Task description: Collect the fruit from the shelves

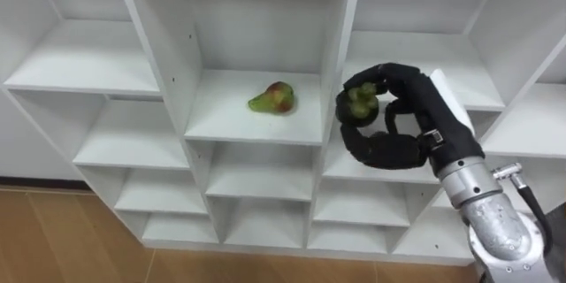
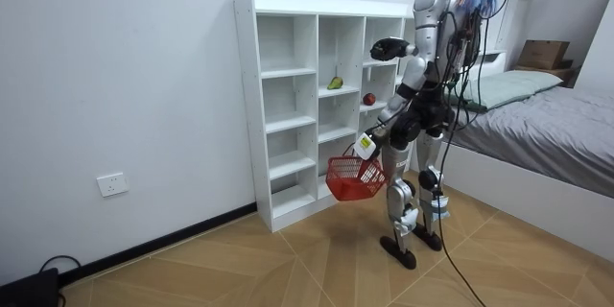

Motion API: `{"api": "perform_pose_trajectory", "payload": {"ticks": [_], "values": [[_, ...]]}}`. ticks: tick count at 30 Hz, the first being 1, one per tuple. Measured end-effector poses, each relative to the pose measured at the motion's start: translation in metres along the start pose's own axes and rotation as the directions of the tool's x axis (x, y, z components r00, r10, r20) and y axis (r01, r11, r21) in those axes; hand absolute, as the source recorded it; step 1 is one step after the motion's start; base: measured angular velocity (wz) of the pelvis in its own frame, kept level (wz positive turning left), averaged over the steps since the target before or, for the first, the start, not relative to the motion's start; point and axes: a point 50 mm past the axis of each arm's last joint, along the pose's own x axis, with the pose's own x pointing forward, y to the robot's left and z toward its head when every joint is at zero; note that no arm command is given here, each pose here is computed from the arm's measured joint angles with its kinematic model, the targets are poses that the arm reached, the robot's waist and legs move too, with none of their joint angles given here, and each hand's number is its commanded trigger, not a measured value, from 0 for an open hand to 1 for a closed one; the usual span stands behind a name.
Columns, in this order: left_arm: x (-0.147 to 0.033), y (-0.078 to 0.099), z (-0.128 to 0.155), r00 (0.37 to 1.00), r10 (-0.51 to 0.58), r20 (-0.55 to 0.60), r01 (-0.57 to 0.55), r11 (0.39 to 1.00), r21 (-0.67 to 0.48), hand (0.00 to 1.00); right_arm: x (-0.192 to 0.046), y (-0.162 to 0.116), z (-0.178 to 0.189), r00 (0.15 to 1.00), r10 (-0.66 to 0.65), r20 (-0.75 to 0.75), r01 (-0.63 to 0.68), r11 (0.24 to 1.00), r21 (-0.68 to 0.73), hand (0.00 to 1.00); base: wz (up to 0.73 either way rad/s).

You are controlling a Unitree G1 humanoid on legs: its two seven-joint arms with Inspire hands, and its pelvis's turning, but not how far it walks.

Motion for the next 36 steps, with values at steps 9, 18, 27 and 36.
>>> {"api": "perform_pose_trajectory", "payload": {"ticks": [9,18,27,36], "values": [[0.007,-0.003,0.023,0.998,-0.021,0.057,0.020,1.000,0.015,1.00,0.002,0.010,0.001,0.998,0.058,-0.002,-0.058,0.998,-0.034,1.00,-0.01],[0.013,-0.022,0.067,0.979,-0.096,0.183,0.081,0.993,0.086,1.00,0.003,0.034,-0.015,0.990,0.120,-0.077,-0.124,0.991,-0.049,1.00,-0.03],[0.014,-0.033,0.083,0.965,-0.143,0.221,0.112,0.983,0.147,1.00,-0.001,0.053,-0.038,0.971,0.161,-0.175,-0.168,0.985,-0.027,1.00,0.00],[0.011,-0.037,0.131,0.916,-0.159,0.369,0.101,0.980,0.172,1.00,0.008,0.059,-0.053,0.965,0.128,-0.228,-0.156,0.982,-0.107,1.00,0.06]]}}
